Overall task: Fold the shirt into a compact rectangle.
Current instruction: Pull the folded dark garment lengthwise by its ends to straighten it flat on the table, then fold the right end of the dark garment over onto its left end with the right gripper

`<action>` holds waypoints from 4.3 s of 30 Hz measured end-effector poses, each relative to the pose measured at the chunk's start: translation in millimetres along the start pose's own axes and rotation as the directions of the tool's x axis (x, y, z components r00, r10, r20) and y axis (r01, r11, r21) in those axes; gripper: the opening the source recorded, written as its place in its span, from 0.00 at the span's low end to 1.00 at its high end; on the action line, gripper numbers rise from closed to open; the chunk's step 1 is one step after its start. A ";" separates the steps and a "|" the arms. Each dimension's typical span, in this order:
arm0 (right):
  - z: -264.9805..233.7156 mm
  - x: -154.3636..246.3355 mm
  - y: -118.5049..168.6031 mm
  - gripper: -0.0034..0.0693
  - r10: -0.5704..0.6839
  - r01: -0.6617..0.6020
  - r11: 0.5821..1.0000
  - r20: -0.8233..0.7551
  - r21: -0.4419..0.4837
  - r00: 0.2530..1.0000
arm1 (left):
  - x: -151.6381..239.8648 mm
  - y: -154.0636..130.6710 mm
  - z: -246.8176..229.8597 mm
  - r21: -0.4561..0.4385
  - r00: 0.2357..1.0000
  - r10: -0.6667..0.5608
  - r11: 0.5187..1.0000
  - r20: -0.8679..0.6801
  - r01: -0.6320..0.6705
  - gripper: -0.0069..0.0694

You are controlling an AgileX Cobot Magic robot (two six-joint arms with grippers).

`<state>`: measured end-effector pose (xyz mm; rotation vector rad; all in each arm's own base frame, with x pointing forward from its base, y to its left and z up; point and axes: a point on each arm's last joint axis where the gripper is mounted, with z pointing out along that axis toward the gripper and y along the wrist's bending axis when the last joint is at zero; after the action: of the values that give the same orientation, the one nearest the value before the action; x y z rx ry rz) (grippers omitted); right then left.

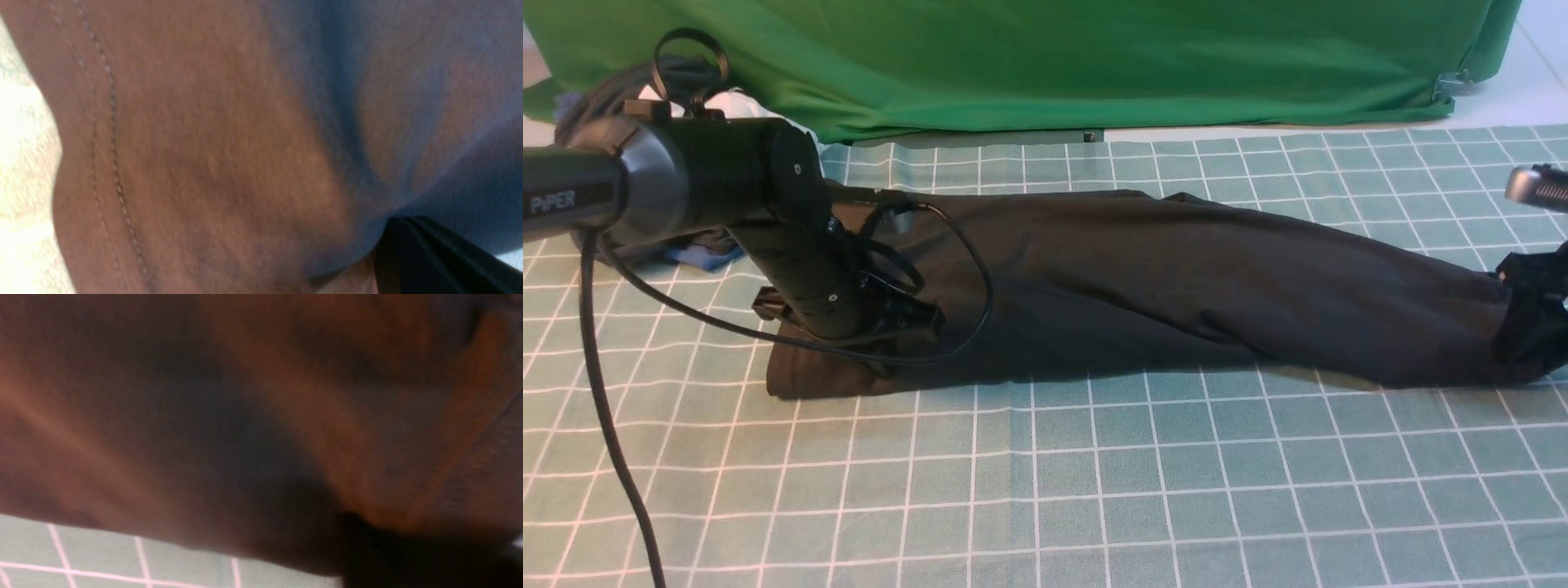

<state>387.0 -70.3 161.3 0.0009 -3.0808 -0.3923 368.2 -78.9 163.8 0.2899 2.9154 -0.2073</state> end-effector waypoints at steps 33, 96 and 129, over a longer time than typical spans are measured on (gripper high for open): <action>-75.9 2.5 -6.0 0.68 0.013 -0.058 0.962 0.165 0.269 0.986 | 3.2 -7.9 -65.5 -0.005 0.992 0.028 1.000 0.125 -0.028 0.10; -39.5 -17.4 -8.8 0.87 0.026 -0.085 0.968 0.244 0.236 0.969 | 23.3 -17.4 -116.0 0.031 0.991 0.024 0.999 0.133 -0.029 0.10; -76.0 -9.3 -27.6 0.11 0.072 -0.143 0.954 0.263 0.262 0.962 | 107.0 -26.1 -229.5 -0.051 0.909 0.083 0.996 0.409 -0.069 0.10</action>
<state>398.8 -116.0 227.6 -0.2267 -3.3357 0.0558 216.9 -48.6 366.3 0.3107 2.4816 -0.1794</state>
